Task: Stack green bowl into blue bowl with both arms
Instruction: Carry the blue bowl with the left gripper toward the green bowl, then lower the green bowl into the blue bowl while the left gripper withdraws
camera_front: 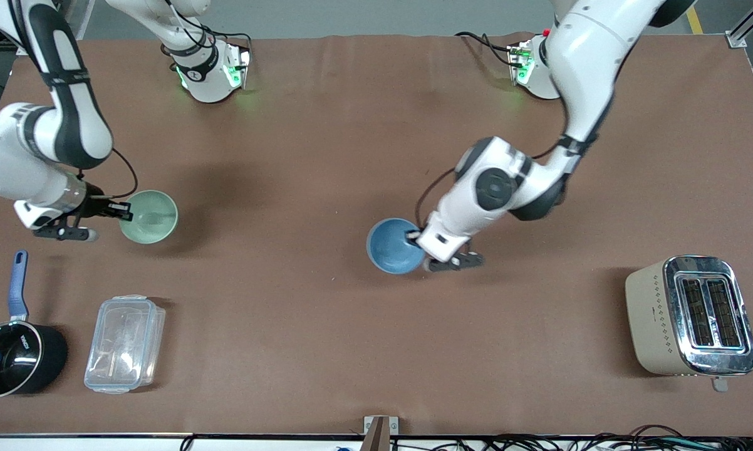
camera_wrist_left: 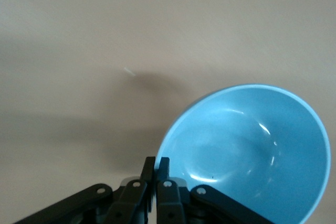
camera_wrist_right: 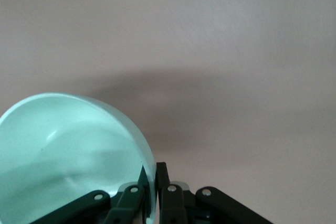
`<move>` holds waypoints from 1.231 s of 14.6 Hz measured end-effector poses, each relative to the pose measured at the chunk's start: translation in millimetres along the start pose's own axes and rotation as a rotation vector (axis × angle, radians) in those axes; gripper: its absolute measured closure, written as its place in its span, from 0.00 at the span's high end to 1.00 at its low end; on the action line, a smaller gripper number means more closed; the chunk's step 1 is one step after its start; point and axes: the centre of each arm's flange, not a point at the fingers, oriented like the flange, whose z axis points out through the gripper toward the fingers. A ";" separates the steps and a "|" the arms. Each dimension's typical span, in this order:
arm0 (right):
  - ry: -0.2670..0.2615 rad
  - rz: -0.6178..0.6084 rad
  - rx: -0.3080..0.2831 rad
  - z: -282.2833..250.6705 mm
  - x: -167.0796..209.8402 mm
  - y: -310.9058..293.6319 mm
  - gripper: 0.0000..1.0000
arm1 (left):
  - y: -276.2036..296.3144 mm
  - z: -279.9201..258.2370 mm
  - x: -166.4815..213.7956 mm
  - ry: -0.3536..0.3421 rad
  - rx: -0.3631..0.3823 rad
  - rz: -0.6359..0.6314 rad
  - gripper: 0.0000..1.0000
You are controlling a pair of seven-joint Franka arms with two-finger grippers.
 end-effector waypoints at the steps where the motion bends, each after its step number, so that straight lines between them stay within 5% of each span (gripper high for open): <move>1: 0.010 0.013 0.011 -13.8 6.5 -11.4 0.07 | 16.7 20.8 -17.3 0.012 -0.010 -0.014 0.04; 6: 0.011 0.106 0.037 -16.0 8.7 -112.7 0.07 | 32.3 82.8 -46.2 0.066 0.072 -0.010 0.05; 10: 0.028 0.148 0.038 -21.8 -8.3 -227.4 0.07 | 25.7 60.9 -14.6 0.144 0.085 -0.043 0.38; 16: 0.079 0.216 0.069 -21.5 -50.3 -388.2 0.07 | -21.5 -179.8 83.6 0.213 0.170 -0.099 0.95; 18: 0.102 0.252 0.088 5.9 -67.4 -438.3 0.07 | -62.6 -254.4 101.0 0.248 0.178 -0.066 1.00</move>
